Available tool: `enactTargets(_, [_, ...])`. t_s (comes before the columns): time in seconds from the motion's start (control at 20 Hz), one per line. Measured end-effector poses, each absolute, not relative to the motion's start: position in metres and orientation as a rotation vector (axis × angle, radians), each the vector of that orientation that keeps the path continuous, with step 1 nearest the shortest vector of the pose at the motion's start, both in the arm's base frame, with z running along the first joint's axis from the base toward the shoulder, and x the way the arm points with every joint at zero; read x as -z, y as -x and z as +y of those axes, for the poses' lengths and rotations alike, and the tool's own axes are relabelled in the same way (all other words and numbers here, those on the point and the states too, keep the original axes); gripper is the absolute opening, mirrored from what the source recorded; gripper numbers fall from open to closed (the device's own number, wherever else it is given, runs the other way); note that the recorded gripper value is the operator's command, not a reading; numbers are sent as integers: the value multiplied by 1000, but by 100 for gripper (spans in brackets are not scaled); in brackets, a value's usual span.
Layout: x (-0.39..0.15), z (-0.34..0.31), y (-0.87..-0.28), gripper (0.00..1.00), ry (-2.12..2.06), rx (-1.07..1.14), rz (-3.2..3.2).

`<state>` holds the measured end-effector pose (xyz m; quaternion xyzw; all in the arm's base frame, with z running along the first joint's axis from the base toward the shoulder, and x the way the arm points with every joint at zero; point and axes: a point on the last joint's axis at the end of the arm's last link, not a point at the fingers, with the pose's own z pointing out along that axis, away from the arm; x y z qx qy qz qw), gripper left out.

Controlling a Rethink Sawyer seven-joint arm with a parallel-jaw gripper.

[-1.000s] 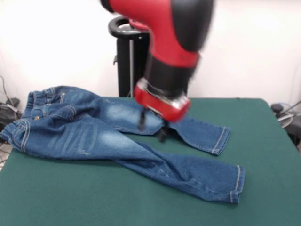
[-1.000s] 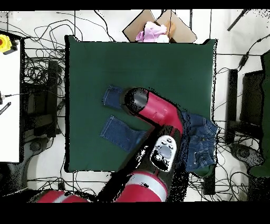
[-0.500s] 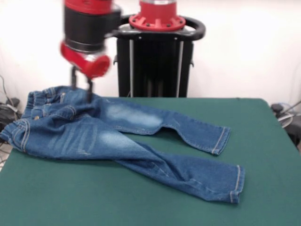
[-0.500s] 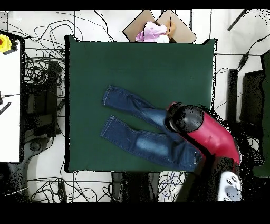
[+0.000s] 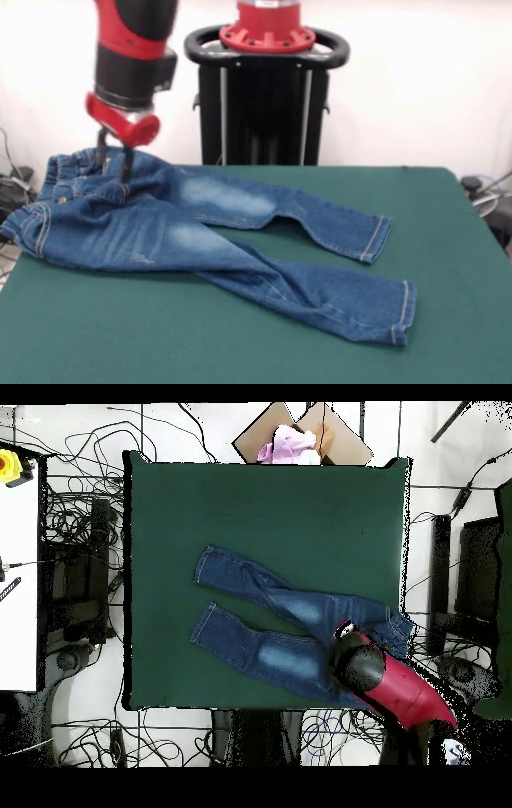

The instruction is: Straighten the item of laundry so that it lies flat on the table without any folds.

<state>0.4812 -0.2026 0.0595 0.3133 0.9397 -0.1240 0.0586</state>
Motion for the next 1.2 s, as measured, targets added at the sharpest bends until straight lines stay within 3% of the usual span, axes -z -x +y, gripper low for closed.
enactTargets(0.5, [-28, -81, -428, 100, -710, 240, 3049])
enactTargets(1.2, [-22, 9, -444, 100, -701, 152, 3113])
